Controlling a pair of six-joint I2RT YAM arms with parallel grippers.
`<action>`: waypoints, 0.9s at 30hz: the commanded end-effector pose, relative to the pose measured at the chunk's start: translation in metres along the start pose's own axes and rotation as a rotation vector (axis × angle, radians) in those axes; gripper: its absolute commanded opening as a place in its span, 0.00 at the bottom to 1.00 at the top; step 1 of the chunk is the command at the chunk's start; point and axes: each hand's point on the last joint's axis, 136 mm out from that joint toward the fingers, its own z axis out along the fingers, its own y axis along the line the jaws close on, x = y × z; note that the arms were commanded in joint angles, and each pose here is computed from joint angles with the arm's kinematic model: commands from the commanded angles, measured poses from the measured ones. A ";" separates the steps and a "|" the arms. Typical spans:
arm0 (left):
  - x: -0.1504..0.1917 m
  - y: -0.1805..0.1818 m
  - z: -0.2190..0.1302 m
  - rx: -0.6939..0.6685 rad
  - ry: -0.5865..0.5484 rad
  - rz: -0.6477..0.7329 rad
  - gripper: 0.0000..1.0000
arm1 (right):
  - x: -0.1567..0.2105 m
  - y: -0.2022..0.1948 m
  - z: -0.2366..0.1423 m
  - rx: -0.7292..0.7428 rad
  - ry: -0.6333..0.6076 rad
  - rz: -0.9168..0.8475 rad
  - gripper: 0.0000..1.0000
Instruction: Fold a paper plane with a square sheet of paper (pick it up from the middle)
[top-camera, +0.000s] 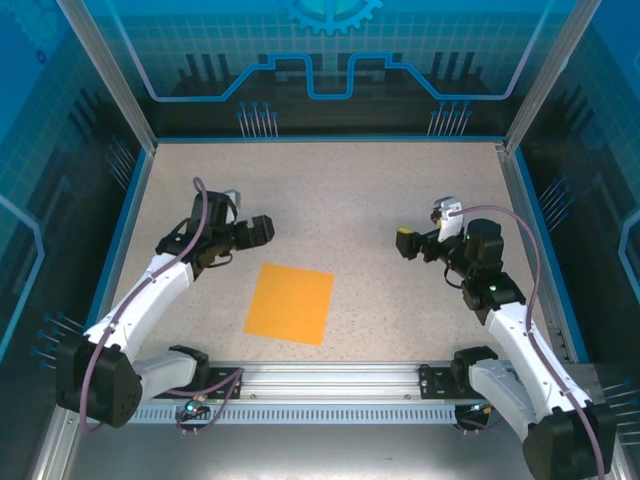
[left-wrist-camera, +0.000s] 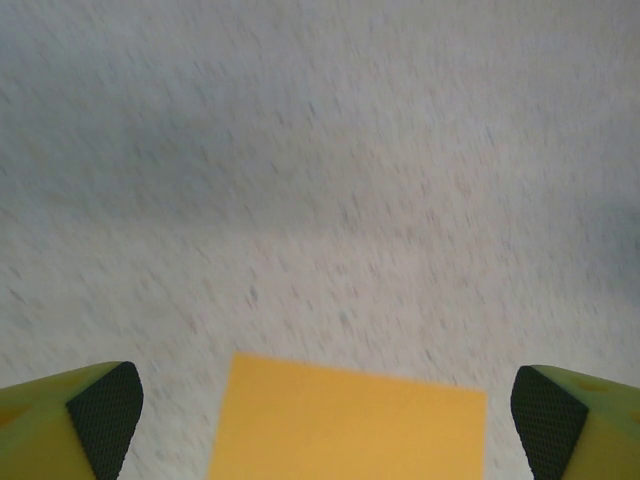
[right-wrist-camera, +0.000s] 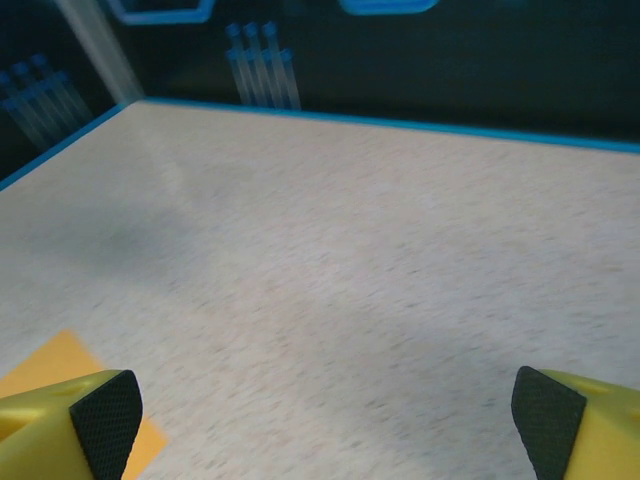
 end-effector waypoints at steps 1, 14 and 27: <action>0.051 -0.010 -0.007 0.012 0.155 -0.069 0.99 | 0.022 0.035 -0.006 -0.133 0.142 0.047 0.99; 0.145 -0.007 0.008 -0.145 0.391 0.009 0.99 | 0.033 0.093 -0.009 -0.284 0.267 0.014 0.99; 0.184 -0.003 0.060 -0.301 0.472 0.086 0.99 | 0.043 0.118 -0.001 -0.334 0.315 -0.021 0.99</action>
